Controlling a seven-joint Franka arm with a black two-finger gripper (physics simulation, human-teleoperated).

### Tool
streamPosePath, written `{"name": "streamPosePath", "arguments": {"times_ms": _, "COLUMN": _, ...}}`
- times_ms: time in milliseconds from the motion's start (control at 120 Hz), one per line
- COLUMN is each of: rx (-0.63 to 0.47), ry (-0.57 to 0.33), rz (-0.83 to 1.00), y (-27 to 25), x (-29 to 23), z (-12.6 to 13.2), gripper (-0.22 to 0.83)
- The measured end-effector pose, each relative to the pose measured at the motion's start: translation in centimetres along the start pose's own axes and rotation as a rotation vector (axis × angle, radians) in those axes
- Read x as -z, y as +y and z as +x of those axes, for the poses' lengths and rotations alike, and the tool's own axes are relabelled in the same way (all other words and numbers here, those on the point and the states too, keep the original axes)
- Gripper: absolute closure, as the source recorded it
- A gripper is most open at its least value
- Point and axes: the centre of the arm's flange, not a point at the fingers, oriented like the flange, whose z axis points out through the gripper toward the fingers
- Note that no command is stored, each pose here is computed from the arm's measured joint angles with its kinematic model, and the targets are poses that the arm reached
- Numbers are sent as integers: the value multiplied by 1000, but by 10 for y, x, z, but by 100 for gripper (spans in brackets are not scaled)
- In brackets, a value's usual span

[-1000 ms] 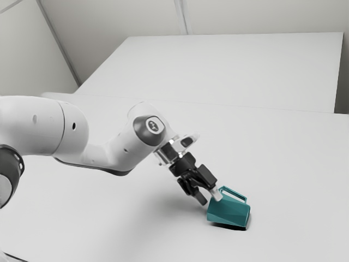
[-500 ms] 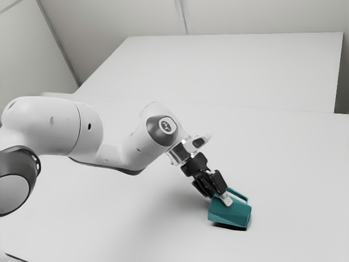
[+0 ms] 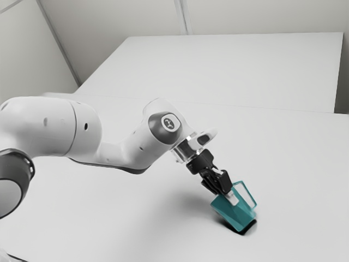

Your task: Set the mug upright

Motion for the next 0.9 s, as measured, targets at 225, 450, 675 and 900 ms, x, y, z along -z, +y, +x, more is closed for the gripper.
{"name": "streamPosePath", "arguments": {"times_ms": 225, "rx": -4, "ry": -5, "rz": -6, "y": 21, "x": -2, "z": -2, "gripper": 76}}
{"name": "streamPosePath", "arguments": {"times_ms": 450, "rx": -78, "ry": 13, "rz": 109, "y": 38, "x": 38, "z": -4, "gripper": 78}}
{"name": "streamPosePath", "arguments": {"times_ms": 675, "rx": -148, "ry": 20, "rz": 363, "y": 20, "x": 106, "z": -10, "gripper": 79}}
{"name": "streamPosePath", "arguments": {"times_ms": 900, "rx": -151, "ry": -30, "rz": 641, "y": -27, "x": 164, "z": -19, "gripper": 79}}
